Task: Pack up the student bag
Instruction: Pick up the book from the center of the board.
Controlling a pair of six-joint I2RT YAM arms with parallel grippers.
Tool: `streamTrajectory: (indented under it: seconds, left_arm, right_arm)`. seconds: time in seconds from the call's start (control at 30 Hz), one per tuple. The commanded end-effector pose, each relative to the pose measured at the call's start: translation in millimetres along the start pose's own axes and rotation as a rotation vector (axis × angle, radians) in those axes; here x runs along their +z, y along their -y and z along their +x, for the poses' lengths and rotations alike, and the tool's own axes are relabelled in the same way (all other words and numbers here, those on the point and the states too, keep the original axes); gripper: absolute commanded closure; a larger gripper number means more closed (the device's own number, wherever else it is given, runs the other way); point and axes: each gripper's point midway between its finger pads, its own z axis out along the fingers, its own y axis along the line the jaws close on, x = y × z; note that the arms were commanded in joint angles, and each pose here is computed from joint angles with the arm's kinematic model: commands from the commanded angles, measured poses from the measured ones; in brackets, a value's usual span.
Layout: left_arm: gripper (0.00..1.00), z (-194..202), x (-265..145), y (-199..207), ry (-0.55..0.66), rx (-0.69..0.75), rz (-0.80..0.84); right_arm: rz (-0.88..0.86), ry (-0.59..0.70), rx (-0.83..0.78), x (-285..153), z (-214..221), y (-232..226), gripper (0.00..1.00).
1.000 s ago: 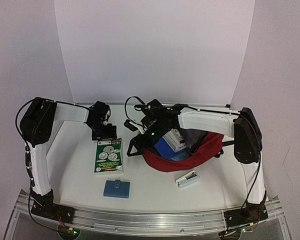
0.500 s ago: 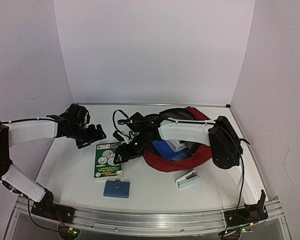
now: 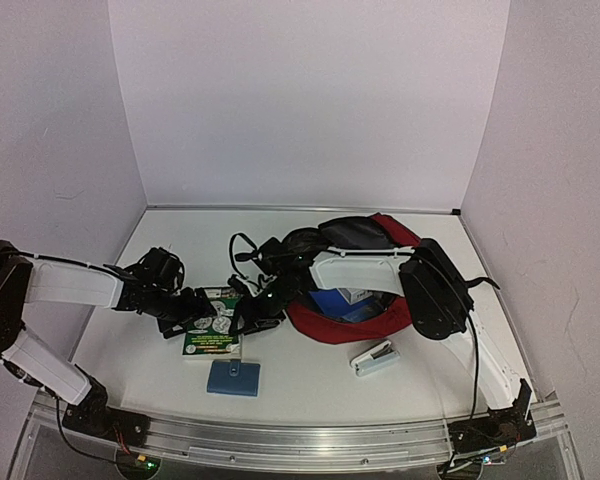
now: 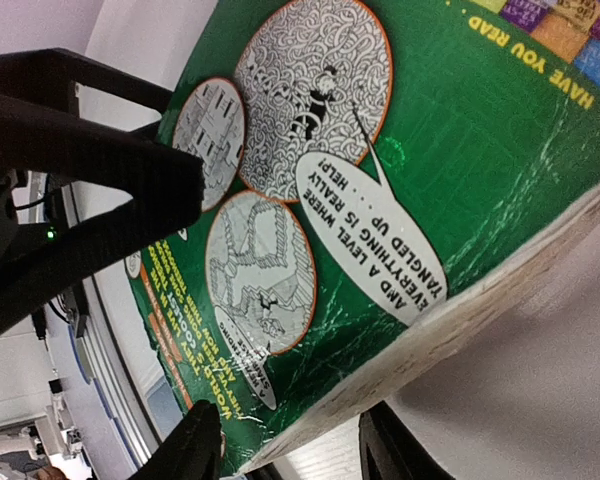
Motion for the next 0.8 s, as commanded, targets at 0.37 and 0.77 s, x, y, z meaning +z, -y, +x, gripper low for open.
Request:
streamTrajectory:
  seconds: [0.37, 0.77]
  left_arm:
    - [0.14, -4, 2, 33, 0.032, -0.018, 0.126]
    - [0.14, -6, 1, 32, 0.042, -0.015, 0.117]
  right_arm:
    - [-0.264, 0.132, 0.027, -21, -43, -60, 0.64]
    - [-0.240, 0.193, 0.137, -29, -58, -34, 0.94]
